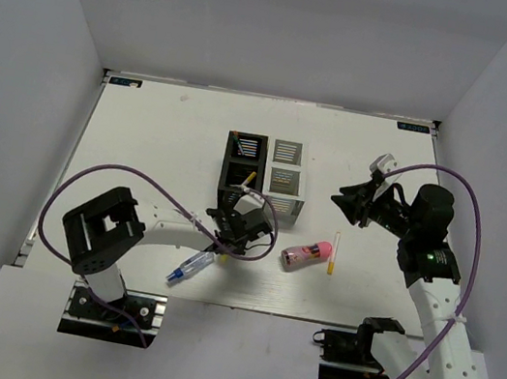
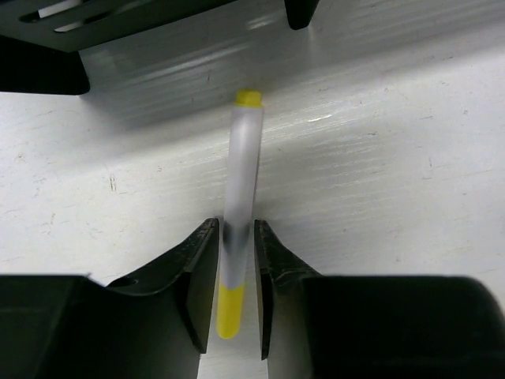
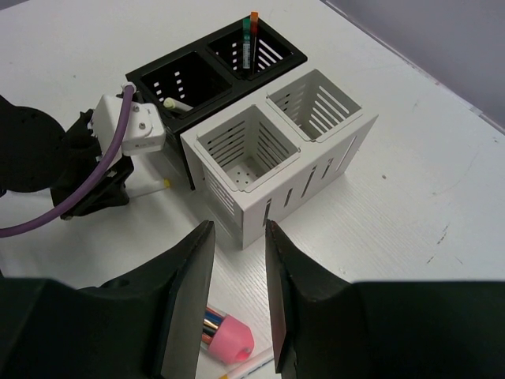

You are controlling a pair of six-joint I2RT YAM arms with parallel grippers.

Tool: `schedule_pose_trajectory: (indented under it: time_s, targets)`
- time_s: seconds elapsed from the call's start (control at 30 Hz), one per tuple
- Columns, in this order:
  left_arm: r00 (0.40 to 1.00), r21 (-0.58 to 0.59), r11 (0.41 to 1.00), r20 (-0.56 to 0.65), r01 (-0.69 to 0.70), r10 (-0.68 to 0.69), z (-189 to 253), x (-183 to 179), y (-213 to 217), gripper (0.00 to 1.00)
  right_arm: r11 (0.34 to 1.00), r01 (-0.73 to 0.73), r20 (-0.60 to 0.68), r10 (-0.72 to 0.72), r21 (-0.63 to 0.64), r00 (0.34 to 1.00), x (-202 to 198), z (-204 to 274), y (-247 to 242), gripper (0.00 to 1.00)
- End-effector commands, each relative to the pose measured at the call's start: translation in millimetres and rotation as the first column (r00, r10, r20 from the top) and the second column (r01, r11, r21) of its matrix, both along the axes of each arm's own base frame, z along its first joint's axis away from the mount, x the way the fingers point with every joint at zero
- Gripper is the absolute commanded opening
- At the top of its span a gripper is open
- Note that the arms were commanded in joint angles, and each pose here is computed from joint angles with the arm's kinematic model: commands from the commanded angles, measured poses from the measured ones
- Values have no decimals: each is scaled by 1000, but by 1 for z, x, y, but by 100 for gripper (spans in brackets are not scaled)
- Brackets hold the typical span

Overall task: Sort the stationery into containers
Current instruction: Pick up the pen from the center of the board.

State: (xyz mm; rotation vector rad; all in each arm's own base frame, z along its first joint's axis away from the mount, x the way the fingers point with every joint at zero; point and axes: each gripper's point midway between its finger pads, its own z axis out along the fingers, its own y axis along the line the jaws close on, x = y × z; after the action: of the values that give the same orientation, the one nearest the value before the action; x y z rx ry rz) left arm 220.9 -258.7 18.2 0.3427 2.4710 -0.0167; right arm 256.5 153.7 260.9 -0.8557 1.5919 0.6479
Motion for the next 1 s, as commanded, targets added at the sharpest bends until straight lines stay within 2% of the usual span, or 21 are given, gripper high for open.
schedule_pose_trajectory:
  time_s: [0.0,0.1,0.37,0.57,0.73,0.87,0.93,0.97]
  targets:
    - [1000,9,1000,-10,20,-20,-3,-4,-3,36,1000,-9,31,8,18,999,-1,9,0,38]
    - [999,13,1000,-24,25,-25,-7,-6,-3,31,1000,-9,35,8,19,999,-2,9,-1,38]
    - [996,1,997,-33,79,-79,-6,-15,-8,1,1000,-12,31,11,24,999,-2,9,-2,38]
    - [968,-94,964,49,249,-246,37,-21,-33,0,1000,-10,31,9,21,999,-3,8,-3,41]
    - [914,-193,896,165,399,-372,94,-29,-48,0,1000,-5,33,5,22,999,-2,8,-5,41]
    - [877,-269,848,296,457,-379,151,-31,-46,0,1000,-9,35,8,22,999,-3,8,-5,42]
    - [869,-301,839,357,454,-342,166,-28,-43,0,1000,-11,31,11,22,999,-3,7,-4,42]
    - [865,-294,853,403,432,-300,174,-21,-37,0,1000,-13,38,12,23,999,-3,9,-4,42]
